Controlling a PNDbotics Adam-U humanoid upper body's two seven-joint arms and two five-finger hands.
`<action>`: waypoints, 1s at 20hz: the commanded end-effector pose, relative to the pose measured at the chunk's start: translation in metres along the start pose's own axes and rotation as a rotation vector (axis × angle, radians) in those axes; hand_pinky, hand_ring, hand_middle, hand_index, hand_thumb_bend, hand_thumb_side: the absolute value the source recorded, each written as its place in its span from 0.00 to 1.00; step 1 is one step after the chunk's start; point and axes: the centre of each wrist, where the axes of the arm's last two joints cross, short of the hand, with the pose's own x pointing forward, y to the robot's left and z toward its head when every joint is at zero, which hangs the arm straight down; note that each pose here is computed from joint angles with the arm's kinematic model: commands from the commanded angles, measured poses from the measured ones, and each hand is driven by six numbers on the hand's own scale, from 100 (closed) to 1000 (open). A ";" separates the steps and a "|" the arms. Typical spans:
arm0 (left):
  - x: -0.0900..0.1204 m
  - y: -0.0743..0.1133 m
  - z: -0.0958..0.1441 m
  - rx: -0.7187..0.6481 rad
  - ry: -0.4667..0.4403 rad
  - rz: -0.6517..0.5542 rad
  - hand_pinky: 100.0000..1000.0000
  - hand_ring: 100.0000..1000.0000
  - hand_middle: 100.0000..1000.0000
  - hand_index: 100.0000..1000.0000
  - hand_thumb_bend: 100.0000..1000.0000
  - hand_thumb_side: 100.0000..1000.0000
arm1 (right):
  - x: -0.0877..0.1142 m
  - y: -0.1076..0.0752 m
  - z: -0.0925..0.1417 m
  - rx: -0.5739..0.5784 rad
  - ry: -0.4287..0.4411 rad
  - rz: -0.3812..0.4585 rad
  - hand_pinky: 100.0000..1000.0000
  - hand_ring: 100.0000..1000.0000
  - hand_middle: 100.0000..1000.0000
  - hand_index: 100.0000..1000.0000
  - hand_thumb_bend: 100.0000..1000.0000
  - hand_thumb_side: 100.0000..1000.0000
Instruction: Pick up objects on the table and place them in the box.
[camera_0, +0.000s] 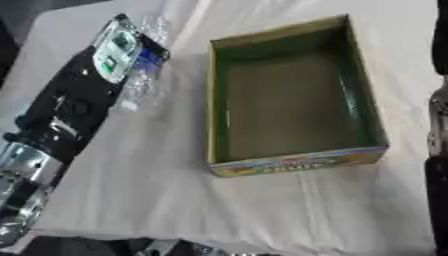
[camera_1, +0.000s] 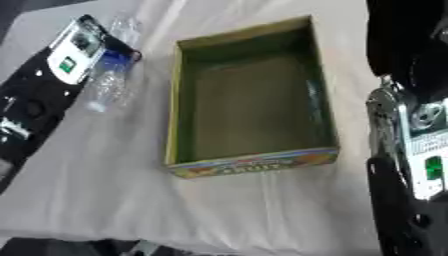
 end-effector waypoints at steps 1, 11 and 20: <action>0.005 0.057 0.010 0.086 -0.050 0.011 0.00 0.24 0.50 0.47 0.12 0.00 | 0.002 -0.001 -0.002 0.012 -0.009 0.009 0.77 0.98 0.90 0.94 0.00 1.00; 0.012 0.099 0.031 0.111 -0.106 -0.020 0.00 0.24 0.52 0.47 0.12 0.00 | -0.001 -0.001 0.000 0.019 -0.001 0.012 0.77 0.97 0.90 0.94 0.00 1.00; 0.017 0.103 0.048 0.086 -0.168 -0.084 0.00 0.27 0.56 0.51 0.21 0.00 | -0.002 -0.004 0.003 0.010 0.010 0.026 0.77 0.98 0.90 0.94 0.00 1.00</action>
